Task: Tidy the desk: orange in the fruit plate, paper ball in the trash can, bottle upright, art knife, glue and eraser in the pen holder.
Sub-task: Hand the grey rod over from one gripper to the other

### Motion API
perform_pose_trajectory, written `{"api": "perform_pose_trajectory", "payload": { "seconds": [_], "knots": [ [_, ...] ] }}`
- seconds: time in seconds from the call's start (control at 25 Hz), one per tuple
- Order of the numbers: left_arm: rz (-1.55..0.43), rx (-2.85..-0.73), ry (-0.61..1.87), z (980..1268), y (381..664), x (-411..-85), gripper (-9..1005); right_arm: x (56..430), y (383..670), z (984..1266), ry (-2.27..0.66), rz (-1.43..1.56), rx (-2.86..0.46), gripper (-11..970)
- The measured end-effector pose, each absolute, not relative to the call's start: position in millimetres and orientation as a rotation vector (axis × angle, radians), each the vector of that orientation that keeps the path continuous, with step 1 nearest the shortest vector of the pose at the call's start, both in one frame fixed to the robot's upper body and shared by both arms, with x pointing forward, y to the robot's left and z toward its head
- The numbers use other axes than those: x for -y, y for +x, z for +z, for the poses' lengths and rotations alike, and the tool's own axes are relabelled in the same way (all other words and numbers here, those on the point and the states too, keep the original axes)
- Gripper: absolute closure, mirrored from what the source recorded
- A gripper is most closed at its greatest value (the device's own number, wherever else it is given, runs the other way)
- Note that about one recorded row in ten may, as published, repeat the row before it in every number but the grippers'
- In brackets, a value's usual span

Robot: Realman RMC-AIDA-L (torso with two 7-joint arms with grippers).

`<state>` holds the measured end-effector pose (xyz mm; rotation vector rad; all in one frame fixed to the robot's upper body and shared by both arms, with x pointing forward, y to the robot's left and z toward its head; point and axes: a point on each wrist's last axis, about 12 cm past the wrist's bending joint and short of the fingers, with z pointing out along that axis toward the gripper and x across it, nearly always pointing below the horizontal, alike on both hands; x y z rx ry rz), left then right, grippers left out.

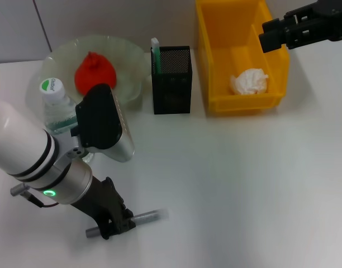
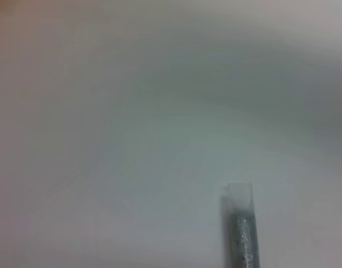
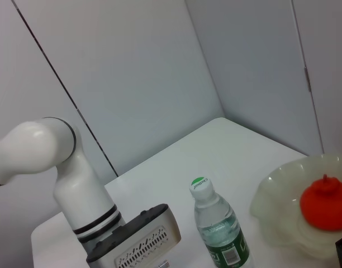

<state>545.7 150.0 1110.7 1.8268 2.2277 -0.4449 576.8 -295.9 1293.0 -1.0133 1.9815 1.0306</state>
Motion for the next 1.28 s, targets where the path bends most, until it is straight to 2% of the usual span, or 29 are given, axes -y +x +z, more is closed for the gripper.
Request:
{"api": "perform_pose_trajectory", "payload": {
  "seconds": [0.12, 0.44, 0.88, 1.28],
  "knots": [
    [-0.442, -2.219, 1.828, 1112.2, 546.2, -149.4, 845, 295.5, 576.7, 1292.6, -1.013, 1.032, -1.982, 487],
    [-0.426, -2.133, 1.805, 1127.5, 549.1, -149.5, 851, 296.2, 576.1, 1291.3, -1.008, 1.034, -1.984, 488],
    [-0.594, -1.917, 1.533, 1144.9, 573.8, -164.0, 852, 301.2, 575.7, 1285.5, -0.966, 1.018, -1.987, 491],
    [-0.669, -1.832, 1.303, 1154.9, 590.5, -178.1, 854, 303.7, 572.7, 1267.9, -0.942, 0.933, -1.978, 492]
  ]
}}
